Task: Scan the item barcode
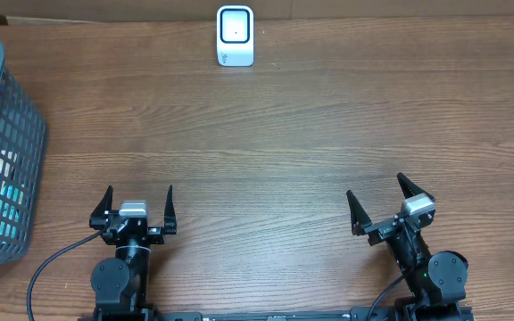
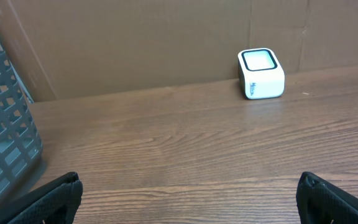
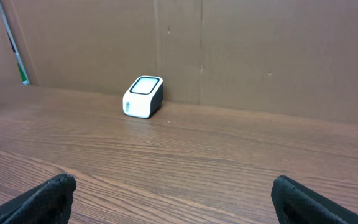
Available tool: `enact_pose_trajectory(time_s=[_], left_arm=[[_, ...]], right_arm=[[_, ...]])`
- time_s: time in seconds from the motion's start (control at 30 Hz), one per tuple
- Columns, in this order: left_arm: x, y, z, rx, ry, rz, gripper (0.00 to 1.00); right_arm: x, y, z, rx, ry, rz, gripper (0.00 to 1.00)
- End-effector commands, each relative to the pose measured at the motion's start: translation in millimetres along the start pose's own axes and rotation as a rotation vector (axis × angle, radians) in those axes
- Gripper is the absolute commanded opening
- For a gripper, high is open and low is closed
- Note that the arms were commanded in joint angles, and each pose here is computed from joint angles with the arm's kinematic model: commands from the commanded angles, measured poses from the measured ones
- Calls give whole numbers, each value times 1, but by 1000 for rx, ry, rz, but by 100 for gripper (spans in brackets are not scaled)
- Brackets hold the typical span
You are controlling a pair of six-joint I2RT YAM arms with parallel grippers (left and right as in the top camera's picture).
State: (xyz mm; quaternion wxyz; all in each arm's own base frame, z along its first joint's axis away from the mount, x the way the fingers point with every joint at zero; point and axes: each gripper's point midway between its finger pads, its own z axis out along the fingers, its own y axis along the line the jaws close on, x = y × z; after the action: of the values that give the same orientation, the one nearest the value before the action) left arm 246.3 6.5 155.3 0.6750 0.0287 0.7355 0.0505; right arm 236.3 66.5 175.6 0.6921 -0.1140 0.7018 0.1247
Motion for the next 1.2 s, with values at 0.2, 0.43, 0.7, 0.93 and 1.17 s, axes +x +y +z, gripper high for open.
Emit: enact_pose_trajectory(time_s=[0.2, 0.43, 0.7, 0.93, 1.17], left_arm=[[-5, 0, 0, -1, -26, -4, 99], [-1, -2, 0, 8, -8, -3, 100], [-13, -4, -2, 23, -41, -4, 100], [-75, 6, -21, 4, -104, -5, 100], [-137, 14, -21, 5, -39, -33, 100]], right_arm=[[1, 0, 0, 4, -6, 0, 100], [1, 0, 0, 4, -6, 0, 100], [1, 0, 0, 4, -6, 0, 100], [1, 0, 0, 4, -6, 0, 100], [1, 0, 0, 4, -6, 0, 100]])
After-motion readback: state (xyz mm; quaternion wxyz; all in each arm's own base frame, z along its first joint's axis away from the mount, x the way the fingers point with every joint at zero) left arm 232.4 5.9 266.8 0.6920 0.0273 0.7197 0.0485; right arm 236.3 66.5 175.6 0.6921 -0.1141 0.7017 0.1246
